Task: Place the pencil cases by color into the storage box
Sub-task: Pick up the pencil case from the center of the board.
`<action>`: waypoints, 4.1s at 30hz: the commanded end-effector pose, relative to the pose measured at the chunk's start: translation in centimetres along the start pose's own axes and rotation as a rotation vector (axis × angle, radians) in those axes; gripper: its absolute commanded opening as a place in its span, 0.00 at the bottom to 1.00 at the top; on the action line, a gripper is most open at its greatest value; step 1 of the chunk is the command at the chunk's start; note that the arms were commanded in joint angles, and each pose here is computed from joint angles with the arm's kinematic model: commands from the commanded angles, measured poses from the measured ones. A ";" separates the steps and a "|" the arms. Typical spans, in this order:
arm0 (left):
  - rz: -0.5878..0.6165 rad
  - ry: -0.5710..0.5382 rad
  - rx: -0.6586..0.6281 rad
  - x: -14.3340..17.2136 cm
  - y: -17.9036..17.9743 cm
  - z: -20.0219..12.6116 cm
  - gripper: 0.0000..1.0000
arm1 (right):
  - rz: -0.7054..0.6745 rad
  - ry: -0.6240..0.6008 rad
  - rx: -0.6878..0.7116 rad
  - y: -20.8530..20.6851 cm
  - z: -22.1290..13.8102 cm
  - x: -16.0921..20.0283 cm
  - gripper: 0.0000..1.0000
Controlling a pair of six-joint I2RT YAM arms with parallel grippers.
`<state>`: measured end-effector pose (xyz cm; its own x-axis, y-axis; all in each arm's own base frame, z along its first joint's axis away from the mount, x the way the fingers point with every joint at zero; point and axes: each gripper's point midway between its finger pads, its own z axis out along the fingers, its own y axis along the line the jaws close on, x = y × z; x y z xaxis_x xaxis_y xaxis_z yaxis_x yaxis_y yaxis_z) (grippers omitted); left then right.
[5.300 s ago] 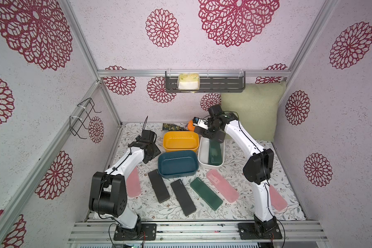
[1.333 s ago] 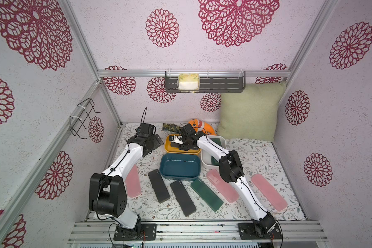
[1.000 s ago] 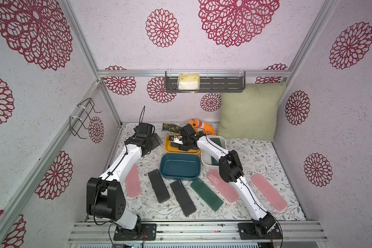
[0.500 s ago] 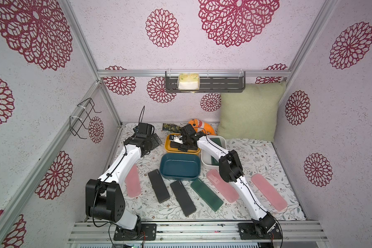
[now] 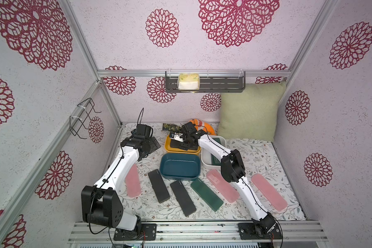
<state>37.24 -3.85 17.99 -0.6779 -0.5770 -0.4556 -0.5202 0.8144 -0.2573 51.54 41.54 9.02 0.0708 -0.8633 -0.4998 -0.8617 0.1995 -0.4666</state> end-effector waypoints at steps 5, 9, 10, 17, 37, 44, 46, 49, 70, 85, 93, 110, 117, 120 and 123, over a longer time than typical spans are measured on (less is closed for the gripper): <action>-0.025 0.126 -0.135 2.0 3.6 1.1 0.97 | 0.054 -0.141 0.135 -4.4 -7.1 -4.8 0.96; -0.059 0.192 -0.233 3.0 6.5 2.5 0.98 | 0.072 -0.172 0.180 -4.9 -9.6 -5.1 0.97; -0.062 0.215 -0.259 3.2 7.3 2.7 0.97 | 0.079 -0.182 0.191 -4.8 -10.2 -5.0 0.97; -0.085 0.312 -0.326 4.2 10.8 3.2 0.97 | 0.140 -0.297 0.244 -3.2 -14.9 -3.7 0.99; -0.180 0.412 -0.371 4.9 17.1 8.2 0.97 | 0.249 -0.275 0.268 0.3 -17.3 2.6 0.99; -0.160 0.446 -0.375 5.4 17.9 9.2 0.98 | 0.257 -0.263 0.272 0.7 -17.4 3.3 0.99; -0.154 0.456 -0.370 5.6 18.1 9.4 0.97 | 0.262 -0.255 0.278 0.8 -17.5 3.5 0.99; -0.151 0.460 -0.351 5.6 17.9 10.0 0.98 | 0.275 -0.248 0.286 0.9 -17.8 3.9 0.99; -0.163 0.496 -0.284 6.3 17.0 13.8 0.97 | 0.304 -0.226 0.301 1.5 -18.8 5.0 0.99; -0.060 0.496 -0.254 5.9 15.6 14.9 0.94 | 0.309 -0.230 0.310 1.3 -19.2 4.9 0.99; -0.049 0.480 -0.243 5.4 14.8 15.0 0.79 | 0.309 -0.239 0.314 1.1 -19.5 4.7 0.99; -0.113 0.345 -0.244 1.6 13.2 11.4 0.63 | 0.333 -0.276 0.325 0.6 -20.8 4.0 0.99; -0.147 0.270 -0.235 -0.7 11.9 7.3 0.62 | 0.363 -0.295 0.325 0.4 -21.3 3.7 0.99; -0.162 0.232 -0.212 -1.4 11.1 5.8 0.61 | 0.372 -0.301 0.325 0.4 -21.6 3.7 0.99; -0.152 0.191 -0.176 -2.2 9.6 4.3 0.61 | 0.384 -0.311 0.329 0.2 -22.0 3.8 0.99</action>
<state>35.87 6.26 10.91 -0.6736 -0.7055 -0.2202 -0.6955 0.7059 -0.1340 40.78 28.55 19.70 -0.0648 -0.6034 -0.7948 -0.6821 0.6082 -0.4061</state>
